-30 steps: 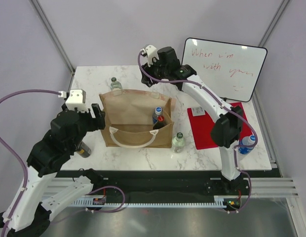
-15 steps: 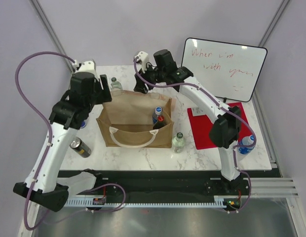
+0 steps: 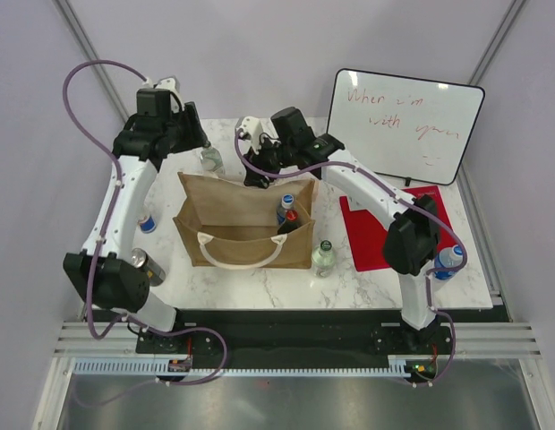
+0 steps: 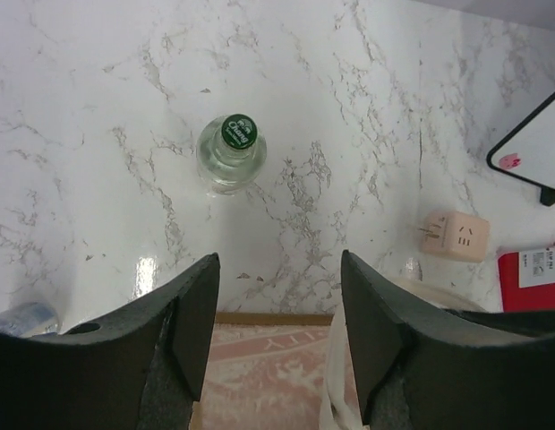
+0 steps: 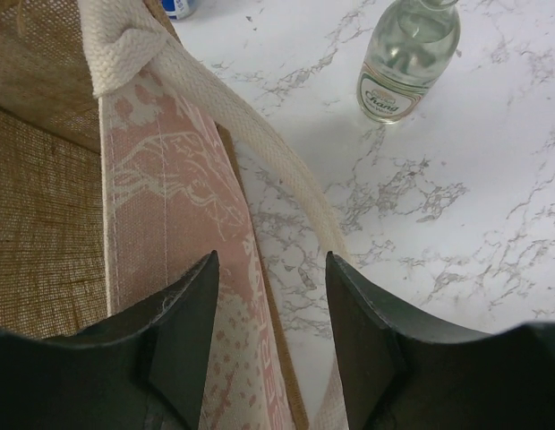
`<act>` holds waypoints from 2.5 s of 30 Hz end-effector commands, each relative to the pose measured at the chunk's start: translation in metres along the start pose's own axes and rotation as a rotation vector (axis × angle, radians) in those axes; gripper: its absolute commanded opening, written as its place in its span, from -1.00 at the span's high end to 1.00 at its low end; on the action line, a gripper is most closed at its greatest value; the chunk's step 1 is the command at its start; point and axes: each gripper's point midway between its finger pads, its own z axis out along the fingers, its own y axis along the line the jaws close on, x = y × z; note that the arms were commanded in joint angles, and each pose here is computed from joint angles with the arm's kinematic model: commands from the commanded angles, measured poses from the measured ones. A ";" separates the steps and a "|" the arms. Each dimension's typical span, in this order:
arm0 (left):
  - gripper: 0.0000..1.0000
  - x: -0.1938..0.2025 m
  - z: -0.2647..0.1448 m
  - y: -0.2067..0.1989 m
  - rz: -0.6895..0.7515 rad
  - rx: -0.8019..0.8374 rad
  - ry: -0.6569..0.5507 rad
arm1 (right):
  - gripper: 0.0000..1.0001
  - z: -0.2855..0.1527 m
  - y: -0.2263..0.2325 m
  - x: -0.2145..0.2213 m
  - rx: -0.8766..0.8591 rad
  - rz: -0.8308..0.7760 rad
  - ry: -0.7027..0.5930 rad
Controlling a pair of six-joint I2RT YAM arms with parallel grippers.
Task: Place the beverage into the canvas bag
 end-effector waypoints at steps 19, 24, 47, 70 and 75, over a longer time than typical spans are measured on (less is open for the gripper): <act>-0.57 0.026 0.067 -0.003 0.119 0.062 0.100 | -0.17 -0.010 0.025 0.016 0.004 -0.164 0.092; -0.57 0.047 0.076 -0.001 0.124 0.046 0.149 | -0.17 -0.009 0.032 0.016 -0.013 -0.191 0.096; -0.61 0.030 0.079 0.030 0.144 -0.168 0.028 | -0.17 0.001 0.039 0.017 0.000 -0.226 0.099; -0.72 0.042 0.171 0.038 0.185 -0.220 0.104 | -0.18 -0.014 0.054 -0.009 -0.044 -0.228 0.012; -0.69 0.067 0.182 0.044 0.183 -0.226 0.155 | -0.18 -0.015 0.054 -0.011 -0.042 -0.228 0.007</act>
